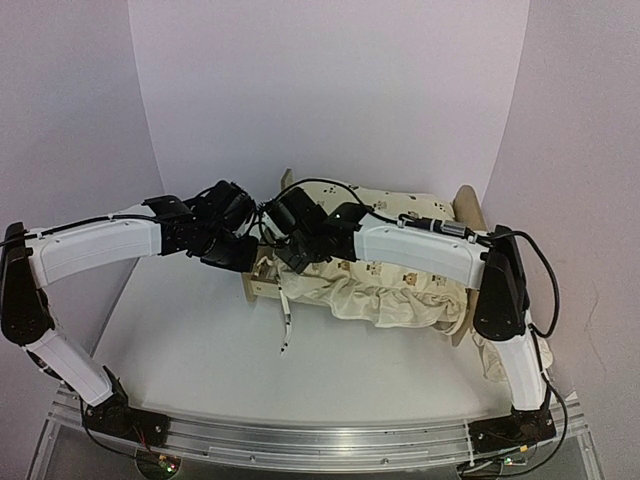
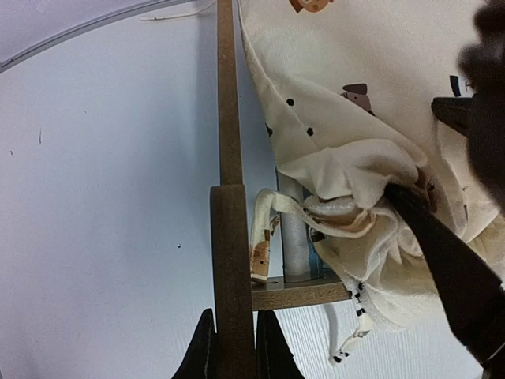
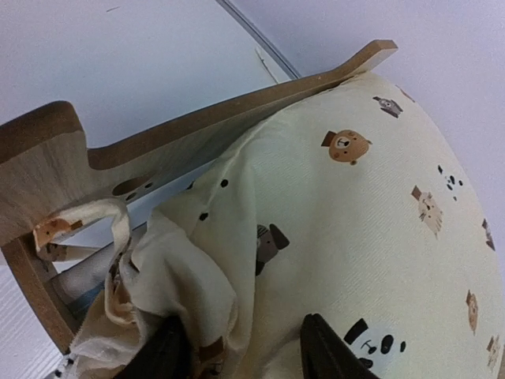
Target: Set up the pet bed
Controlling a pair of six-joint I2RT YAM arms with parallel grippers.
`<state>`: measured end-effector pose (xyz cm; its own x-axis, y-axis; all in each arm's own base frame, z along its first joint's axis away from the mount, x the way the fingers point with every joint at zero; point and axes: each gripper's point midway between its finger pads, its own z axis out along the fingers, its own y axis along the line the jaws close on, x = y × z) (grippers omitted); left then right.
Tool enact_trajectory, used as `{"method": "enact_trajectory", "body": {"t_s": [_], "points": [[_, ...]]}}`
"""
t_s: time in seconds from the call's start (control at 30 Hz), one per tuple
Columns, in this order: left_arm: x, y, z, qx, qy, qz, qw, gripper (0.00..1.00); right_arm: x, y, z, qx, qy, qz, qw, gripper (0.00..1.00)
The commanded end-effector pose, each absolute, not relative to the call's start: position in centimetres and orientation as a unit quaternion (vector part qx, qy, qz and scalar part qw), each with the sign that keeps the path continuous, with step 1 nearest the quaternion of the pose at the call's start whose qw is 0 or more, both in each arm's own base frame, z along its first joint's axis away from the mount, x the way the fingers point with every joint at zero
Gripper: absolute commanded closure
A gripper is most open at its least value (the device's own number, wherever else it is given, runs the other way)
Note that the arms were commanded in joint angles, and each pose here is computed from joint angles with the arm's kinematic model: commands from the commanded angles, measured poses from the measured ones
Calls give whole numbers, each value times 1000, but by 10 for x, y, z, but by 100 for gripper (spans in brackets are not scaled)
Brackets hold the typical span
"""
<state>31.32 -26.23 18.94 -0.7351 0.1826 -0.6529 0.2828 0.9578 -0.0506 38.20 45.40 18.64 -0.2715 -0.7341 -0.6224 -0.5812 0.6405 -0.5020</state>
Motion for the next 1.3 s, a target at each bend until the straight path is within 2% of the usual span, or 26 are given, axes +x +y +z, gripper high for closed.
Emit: {"method": "enact_trajectory", "body": {"t_s": [0.0,0.17,0.33,0.5,0.67,0.87,1.0,1.27], "points": [[321,-278,260,134,886,-126,425,100,355,456,233,-397,800,10,451,44],[321,-278,257,135,887,-124,424,100,327,457,257,-384,807,105,435,34],[322,-278,259,133,886,-124,426,100,290,459,256,-374,820,202,384,36],[322,-279,266,134,883,-127,432,100,247,480,220,-396,800,281,352,39],[323,-281,278,134,878,-134,439,100,231,503,175,-398,760,321,402,39],[323,-285,288,138,874,-146,443,100,238,528,126,-386,735,279,482,38],[322,-287,293,140,872,-153,444,100,255,538,116,-348,713,277,542,38],[320,-287,305,142,870,-159,445,100,294,529,100,-306,696,170,627,40]]}}
